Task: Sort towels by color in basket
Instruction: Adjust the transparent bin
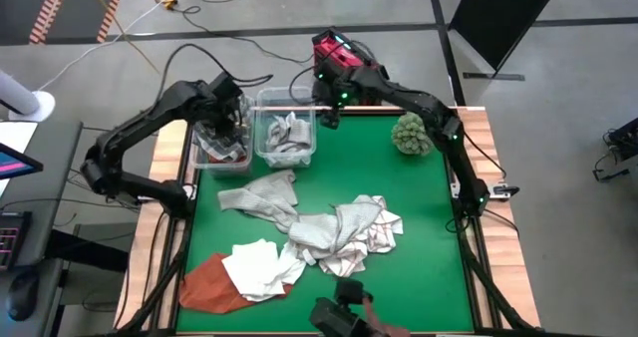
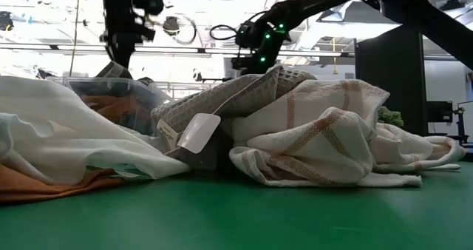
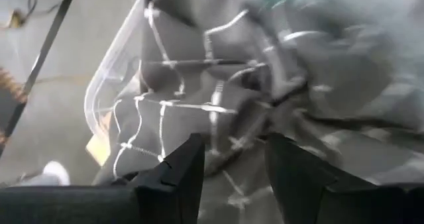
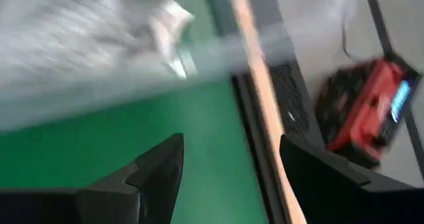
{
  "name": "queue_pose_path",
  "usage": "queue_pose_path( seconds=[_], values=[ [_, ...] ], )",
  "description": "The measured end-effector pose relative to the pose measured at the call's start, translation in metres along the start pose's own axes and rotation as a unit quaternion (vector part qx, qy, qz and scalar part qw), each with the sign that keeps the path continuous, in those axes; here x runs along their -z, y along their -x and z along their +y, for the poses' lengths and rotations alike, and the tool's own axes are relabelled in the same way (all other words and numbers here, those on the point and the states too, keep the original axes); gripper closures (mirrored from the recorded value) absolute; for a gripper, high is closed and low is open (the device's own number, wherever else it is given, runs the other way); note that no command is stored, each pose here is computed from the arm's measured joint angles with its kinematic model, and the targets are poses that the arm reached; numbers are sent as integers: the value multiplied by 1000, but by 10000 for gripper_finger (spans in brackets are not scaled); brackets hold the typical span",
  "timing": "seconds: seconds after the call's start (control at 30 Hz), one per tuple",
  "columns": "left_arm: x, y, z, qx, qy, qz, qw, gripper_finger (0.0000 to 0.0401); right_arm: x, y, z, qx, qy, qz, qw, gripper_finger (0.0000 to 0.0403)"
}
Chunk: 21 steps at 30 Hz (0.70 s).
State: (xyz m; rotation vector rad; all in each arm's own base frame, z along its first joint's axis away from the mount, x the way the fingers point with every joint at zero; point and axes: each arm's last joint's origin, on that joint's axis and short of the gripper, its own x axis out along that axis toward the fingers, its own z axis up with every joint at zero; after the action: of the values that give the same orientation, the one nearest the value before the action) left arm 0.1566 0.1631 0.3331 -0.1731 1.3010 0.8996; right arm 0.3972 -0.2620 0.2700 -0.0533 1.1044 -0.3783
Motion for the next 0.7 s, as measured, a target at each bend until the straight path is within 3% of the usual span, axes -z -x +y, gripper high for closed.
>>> queue_pose_path(
  seconds=[0.13, 0.2, 0.4, 0.53, 0.7],
  values=[
    [-1, -38, -1, -10, -2, 20, 1000, 250, 9, 28, -9, 3, -32, 21, 999, 118],
    [2, -62, -6, 15, -14, 39, 999, 253, 10, 46, -9, 7, -41, 17, 999, 118],
    [13, -108, -22, 82, -67, 63, 992, 284, 2, 113, -4, 32, -57, -68, 996, 118],
    [11, -110, -22, 83, -71, 68, 992, 299, -2, 147, 1, 51, -53, -127, 989, 118],
    [1, -77, -9, 70, -37, 51, 996, 301, -2, 173, 2, 70, -51, -166, 982, 118]
  ],
)
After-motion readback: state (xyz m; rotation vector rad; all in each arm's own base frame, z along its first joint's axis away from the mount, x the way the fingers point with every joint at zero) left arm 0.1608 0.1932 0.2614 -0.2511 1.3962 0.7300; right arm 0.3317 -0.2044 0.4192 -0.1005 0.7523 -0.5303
